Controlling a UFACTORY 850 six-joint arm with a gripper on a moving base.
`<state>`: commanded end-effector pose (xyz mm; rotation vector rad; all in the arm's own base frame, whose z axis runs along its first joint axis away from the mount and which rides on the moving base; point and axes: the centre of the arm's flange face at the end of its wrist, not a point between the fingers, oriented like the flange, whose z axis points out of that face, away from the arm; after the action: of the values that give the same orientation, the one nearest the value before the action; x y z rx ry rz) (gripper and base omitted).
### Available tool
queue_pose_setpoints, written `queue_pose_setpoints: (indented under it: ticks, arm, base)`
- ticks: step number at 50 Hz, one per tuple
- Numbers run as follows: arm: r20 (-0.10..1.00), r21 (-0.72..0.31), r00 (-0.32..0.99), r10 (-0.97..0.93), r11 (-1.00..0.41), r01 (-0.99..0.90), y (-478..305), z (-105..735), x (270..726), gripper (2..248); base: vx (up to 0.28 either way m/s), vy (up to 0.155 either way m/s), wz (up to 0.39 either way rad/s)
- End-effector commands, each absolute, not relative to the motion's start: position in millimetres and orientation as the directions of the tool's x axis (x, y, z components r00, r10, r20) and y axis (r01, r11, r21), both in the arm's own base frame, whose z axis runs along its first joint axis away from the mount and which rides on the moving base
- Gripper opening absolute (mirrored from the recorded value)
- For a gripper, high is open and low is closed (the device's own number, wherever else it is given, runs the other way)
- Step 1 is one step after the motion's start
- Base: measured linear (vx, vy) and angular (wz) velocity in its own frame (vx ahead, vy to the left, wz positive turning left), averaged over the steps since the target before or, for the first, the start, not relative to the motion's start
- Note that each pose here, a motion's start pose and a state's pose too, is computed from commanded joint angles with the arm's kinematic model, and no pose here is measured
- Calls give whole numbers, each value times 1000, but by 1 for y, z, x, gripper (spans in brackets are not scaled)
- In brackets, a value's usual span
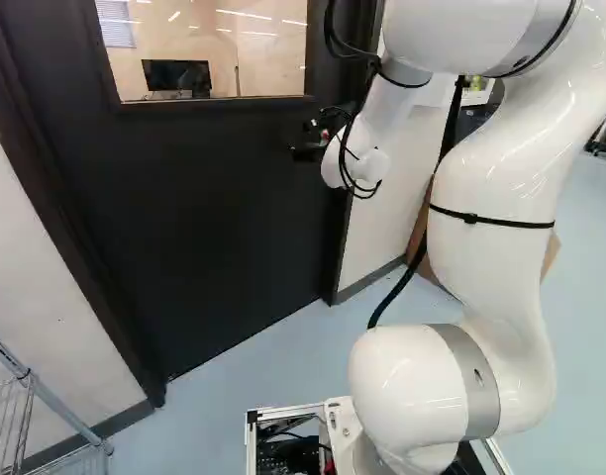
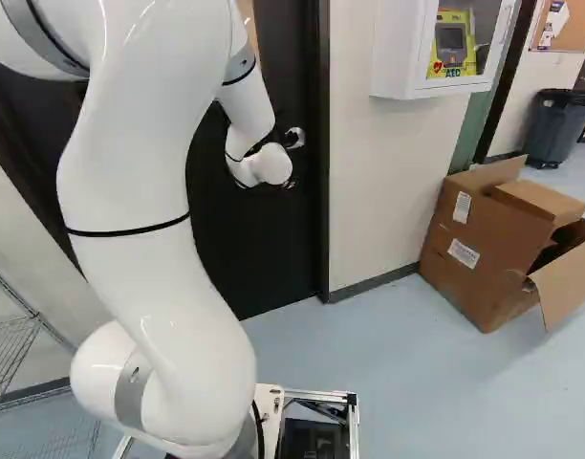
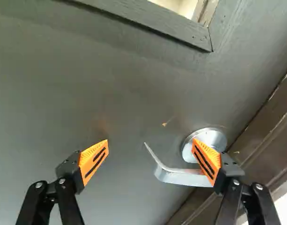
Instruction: Open the door and move inside
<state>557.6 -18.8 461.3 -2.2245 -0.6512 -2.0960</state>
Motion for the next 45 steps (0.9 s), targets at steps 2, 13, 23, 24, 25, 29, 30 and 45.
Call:
queue_pose_setpoints:
  ticks: [2,13,23,24,25,29,30,45]
  arm:
    - [958,266,18,285,-913,309,-19,459,558,247]
    - [958,257,40,283,-914,315,-19,447,558,247]
    - [958,248,60,281,-914,320,-19,435,559,247]
    - [958,248,62,281,-914,320,-19,434,559,247]
    - [958,247,64,281,-914,321,-19,433,559,247]
    - [957,243,72,280,-915,323,-19,429,558,247]
    - [957,242,74,280,-915,323,-19,428,558,247]
    - [955,229,106,276,-917,326,-22,411,556,247]
  base:
    - [0,0,0]
    - [0,0,0]
    - [0,0,0]
    - [0,0,0]
    - [0,0,0]
    - [0,0,0]
    - [0,0,0]
    - [0,0,0]
